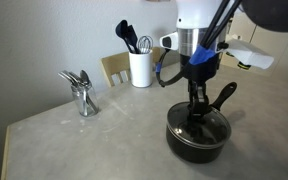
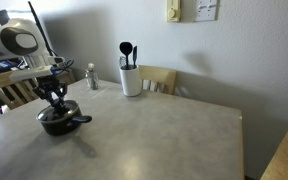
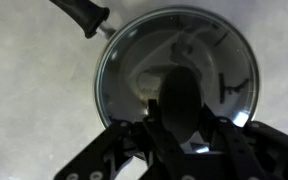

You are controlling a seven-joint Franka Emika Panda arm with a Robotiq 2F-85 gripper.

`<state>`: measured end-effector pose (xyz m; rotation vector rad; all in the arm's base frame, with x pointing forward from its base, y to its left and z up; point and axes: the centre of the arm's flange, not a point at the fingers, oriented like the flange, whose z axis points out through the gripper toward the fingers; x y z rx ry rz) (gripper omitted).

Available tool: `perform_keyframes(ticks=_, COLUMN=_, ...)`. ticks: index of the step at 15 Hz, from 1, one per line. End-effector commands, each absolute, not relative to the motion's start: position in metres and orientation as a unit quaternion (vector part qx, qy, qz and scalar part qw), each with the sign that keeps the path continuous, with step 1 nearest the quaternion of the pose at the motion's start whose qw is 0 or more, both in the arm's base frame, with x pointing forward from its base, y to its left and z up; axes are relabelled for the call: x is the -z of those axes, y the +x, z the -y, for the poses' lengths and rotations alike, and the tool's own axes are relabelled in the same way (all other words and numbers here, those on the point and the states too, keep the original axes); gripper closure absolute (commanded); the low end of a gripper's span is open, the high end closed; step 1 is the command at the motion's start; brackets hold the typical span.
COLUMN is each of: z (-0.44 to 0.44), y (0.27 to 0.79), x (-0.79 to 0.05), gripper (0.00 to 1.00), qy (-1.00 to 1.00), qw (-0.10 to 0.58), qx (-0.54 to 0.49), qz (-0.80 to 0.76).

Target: Pick the lid on the pot and place it on the table

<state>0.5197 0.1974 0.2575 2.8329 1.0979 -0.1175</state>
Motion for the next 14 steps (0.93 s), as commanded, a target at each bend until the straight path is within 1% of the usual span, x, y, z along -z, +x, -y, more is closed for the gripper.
perform_keyframes(ticks=1, z=-0.2, y=0.518, x=-0.287, gripper=0.86, qy=0.928, qw=0.072, qx=0.048, qz=-0.362)
perform_keyframes(ticks=4, z=-0.199, y=0.515, x=-0.305, gripper=0.86, qy=0.925, qw=0.083, qx=0.048, qz=-0.368)
perform_keyframes(ticks=9, z=-0.181, y=0.514, x=-0.336, gripper=0.86, qy=0.921, qw=0.121, qx=0.025, qz=-0.371)
perform_keyframes(ticks=14, z=-0.139, y=0.514, x=-0.355, gripper=0.86, qy=0.916, qw=0.126, qx=-0.003, qz=-0.38)
